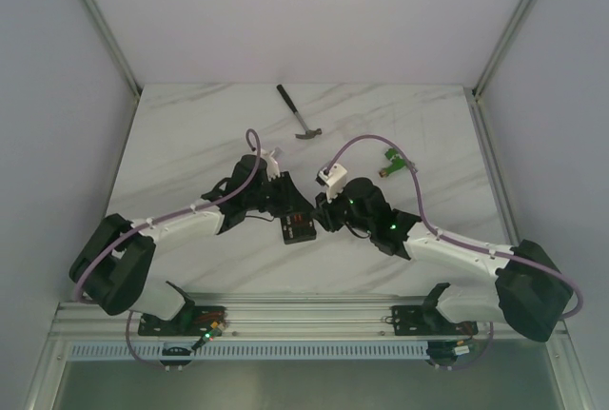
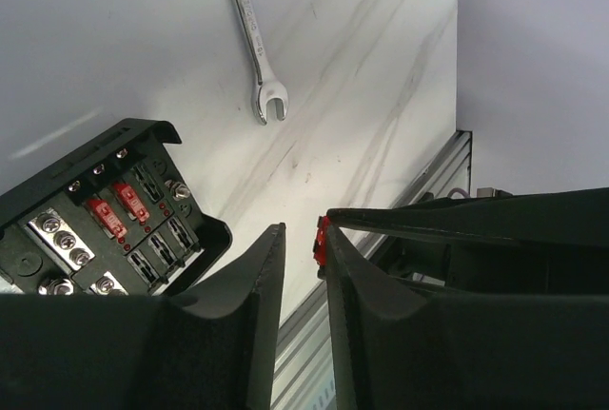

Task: Snap on the fuse box
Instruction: Pick up the fuse from the center of the board.

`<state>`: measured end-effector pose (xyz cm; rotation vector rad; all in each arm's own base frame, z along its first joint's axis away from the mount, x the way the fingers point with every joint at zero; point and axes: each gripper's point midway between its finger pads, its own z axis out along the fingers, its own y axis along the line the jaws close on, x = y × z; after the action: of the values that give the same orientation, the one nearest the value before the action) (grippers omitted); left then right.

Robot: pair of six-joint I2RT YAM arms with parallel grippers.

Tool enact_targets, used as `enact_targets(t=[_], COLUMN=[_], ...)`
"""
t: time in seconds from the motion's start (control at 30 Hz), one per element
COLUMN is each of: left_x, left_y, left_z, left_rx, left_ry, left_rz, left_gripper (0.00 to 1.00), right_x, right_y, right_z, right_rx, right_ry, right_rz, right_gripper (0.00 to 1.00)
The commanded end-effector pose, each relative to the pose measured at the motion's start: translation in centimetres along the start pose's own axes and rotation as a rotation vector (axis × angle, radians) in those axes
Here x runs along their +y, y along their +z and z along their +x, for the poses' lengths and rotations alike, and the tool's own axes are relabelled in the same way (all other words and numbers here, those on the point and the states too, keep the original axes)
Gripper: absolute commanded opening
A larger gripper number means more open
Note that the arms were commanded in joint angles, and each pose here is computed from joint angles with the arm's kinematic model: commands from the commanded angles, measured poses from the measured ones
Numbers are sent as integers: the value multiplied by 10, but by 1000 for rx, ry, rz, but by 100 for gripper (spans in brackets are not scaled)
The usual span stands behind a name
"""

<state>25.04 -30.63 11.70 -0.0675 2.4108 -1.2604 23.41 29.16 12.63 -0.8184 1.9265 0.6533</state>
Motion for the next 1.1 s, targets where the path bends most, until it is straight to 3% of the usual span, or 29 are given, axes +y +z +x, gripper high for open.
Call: enact_targets(t=[0.0, 0.4, 0.47, 0.63, 0.83, 1.07], left_x=[-12, -17, -19, -30, -43, -74], left_y=[2, -1, -4, -17, -35, -66], left_z=[-3, -2, -4, -19, -40, -55], left_rx=[5, 0, -11, -104, -253, -406], left_ry=[3, 3, 4, 16, -14, -62], left_rz=[38, 54, 57, 65, 103, 284], left_gripper=[30, 0, 0, 0, 0, 0], right_x=[4, 3, 2, 2, 19, 17], right_y=[-2, 1, 0, -9, -26, -47], right_z=[-18, -27, -30, -50, -89, -116], right_rx=[-74, -114, -123, -190, -381, -561], right_ry=[-24, -11, -7, 84, 316, 580], right_rz=[-16, -4, 1, 22, -74, -144], right_gripper=[22, 21, 22, 38, 45, 50])
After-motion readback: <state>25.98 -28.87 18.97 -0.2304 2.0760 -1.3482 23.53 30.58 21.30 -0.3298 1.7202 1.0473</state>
